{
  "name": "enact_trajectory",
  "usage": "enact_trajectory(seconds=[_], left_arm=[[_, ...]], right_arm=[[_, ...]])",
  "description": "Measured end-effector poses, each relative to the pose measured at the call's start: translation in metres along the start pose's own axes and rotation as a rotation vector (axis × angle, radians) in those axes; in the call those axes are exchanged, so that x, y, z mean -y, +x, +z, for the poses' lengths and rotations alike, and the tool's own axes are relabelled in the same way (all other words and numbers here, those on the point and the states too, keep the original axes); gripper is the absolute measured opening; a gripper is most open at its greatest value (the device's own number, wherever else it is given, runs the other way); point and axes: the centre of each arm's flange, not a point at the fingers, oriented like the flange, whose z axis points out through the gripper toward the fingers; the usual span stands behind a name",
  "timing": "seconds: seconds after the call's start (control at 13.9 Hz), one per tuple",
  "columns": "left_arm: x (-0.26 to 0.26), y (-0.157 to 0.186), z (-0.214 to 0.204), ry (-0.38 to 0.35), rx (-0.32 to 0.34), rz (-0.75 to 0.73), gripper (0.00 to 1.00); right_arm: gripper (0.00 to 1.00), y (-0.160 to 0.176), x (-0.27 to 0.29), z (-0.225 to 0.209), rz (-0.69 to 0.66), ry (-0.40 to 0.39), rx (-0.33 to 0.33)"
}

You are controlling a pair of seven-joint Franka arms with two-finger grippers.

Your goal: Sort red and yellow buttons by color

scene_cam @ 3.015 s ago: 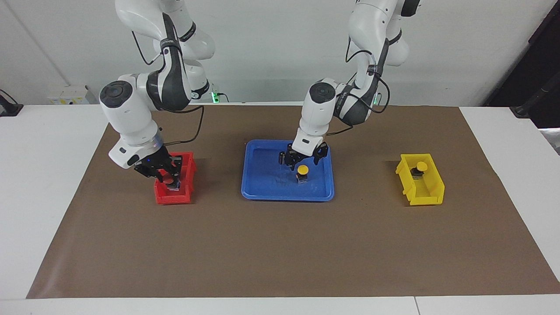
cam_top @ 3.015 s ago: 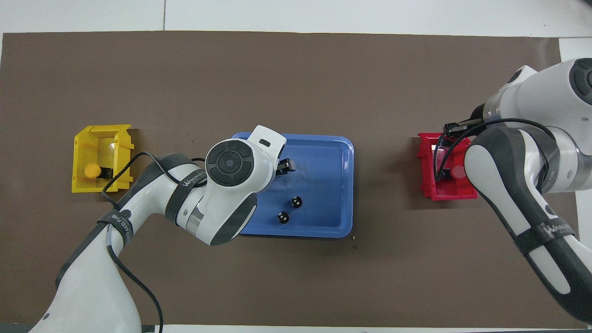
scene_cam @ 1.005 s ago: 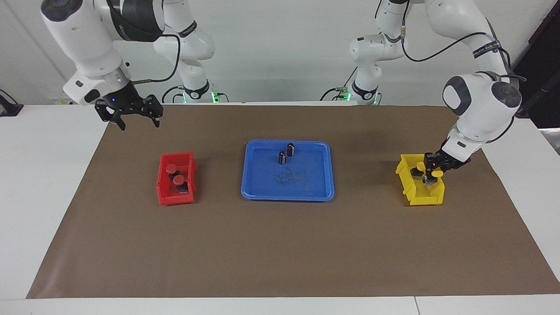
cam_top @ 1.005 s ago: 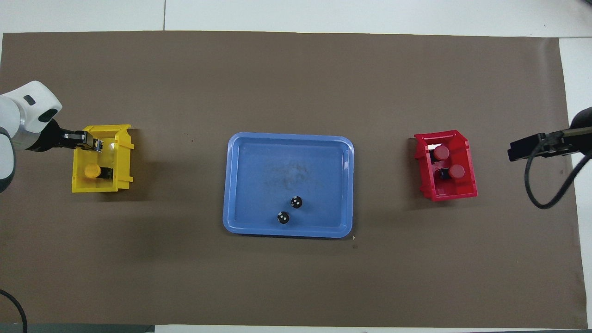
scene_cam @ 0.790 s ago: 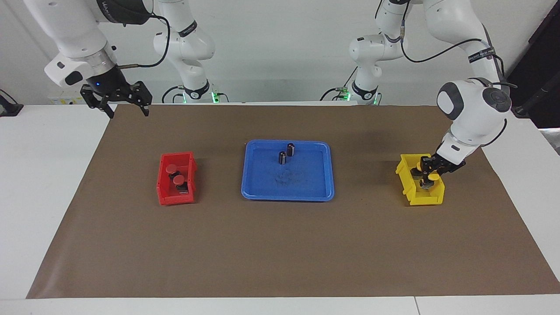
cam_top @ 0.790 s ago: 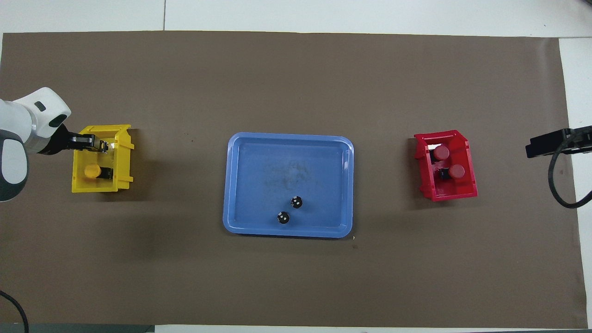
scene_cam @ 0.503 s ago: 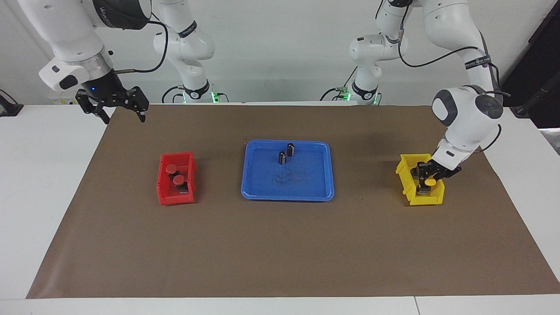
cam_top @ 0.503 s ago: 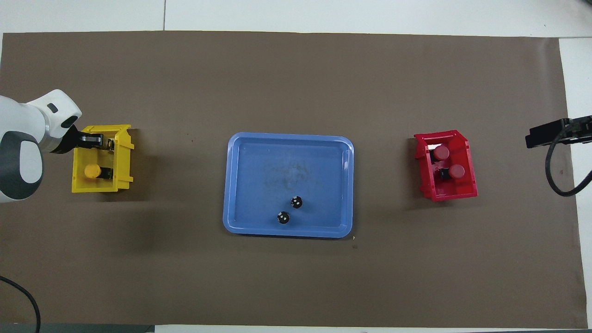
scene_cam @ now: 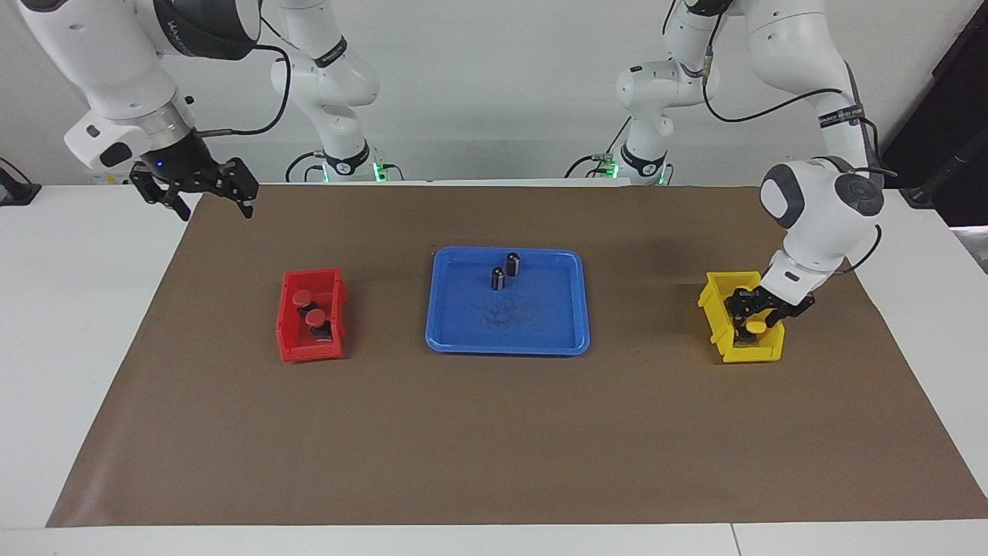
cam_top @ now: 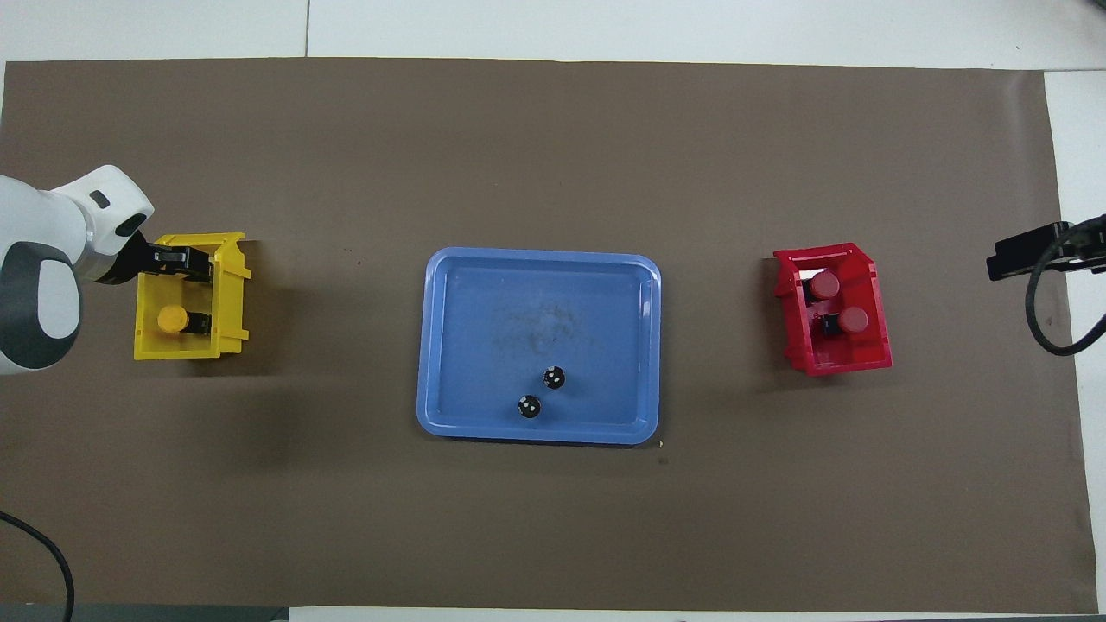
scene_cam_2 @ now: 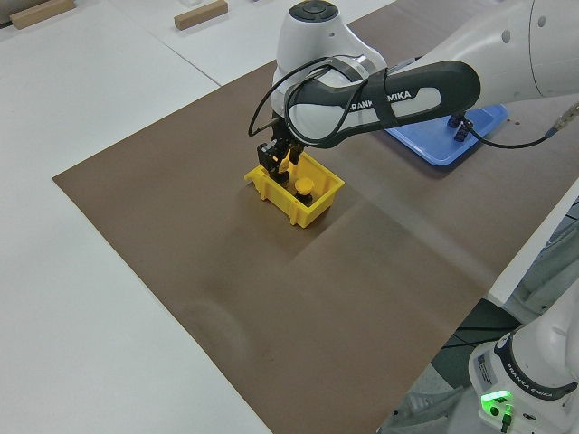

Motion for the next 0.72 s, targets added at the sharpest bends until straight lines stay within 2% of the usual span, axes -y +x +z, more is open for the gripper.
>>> enact_trajectory(seconds=[0.07,0.14,0.36,0.57,0.72], left_arm=[[0.000,0.004,-0.021,-0.003,0.019,0.001,0.98],[-0.001,0.006,-0.045,-0.007,0.040,0.004,1.00],[-0.011,0.000,-0.129,-0.008,0.036,0.018,1.00],[-0.040,-0.035,-0.212,-0.005,0.031,0.060,1.00],[-0.049,-0.053,-0.250,-0.004,0.041,0.074,1.00]], right_arm=[[1.00,0.000,0.000,0.000,0.000,0.000,0.000],[1.00,0.000,0.000,0.000,0.000,0.000,-0.001],[1.00,0.000,0.000,-0.001,-0.001,0.000,-0.003],[1.00,0.000,0.001,-0.002,-0.001,0.000,-0.005],[1.00,0.000,0.001,-0.002,-0.001,0.000,-0.005]])
